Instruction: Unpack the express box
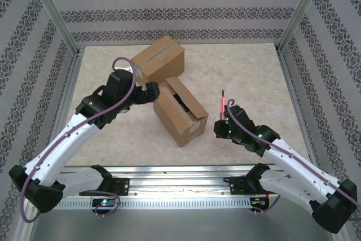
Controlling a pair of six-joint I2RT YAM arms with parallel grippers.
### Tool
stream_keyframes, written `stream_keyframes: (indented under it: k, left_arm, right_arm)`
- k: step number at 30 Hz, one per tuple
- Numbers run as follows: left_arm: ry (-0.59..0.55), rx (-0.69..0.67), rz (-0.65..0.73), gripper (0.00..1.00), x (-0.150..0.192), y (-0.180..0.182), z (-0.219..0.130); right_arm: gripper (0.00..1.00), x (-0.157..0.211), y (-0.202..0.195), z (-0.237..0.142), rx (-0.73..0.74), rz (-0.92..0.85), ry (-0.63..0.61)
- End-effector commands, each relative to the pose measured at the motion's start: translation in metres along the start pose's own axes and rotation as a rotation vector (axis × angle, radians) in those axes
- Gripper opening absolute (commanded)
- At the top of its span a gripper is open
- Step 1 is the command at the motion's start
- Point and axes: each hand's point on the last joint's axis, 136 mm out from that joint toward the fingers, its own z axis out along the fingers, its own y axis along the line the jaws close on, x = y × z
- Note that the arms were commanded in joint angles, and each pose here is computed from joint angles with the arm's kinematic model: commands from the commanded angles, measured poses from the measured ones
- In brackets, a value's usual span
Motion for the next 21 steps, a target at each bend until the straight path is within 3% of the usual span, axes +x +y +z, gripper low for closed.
stream_keyframes:
  k: [1,12,21]
  left_arm:
    - [0.052,-0.084,0.010,1.00,-0.004,0.034,0.028]
    - [0.069,-0.056,-0.118,1.00,-0.019,0.052,0.128]
    - [0.134,-0.048,-0.133,1.00,0.005,0.059,0.155]
  right_arm:
    - [0.00,-0.005,0.022,0.012,-0.074,0.112,-0.039]
    - [0.00,-0.029,0.034,0.030,-0.072,0.182,-0.113]
    - [0.00,-0.062,0.031,0.035,-0.092,0.214,-0.139]
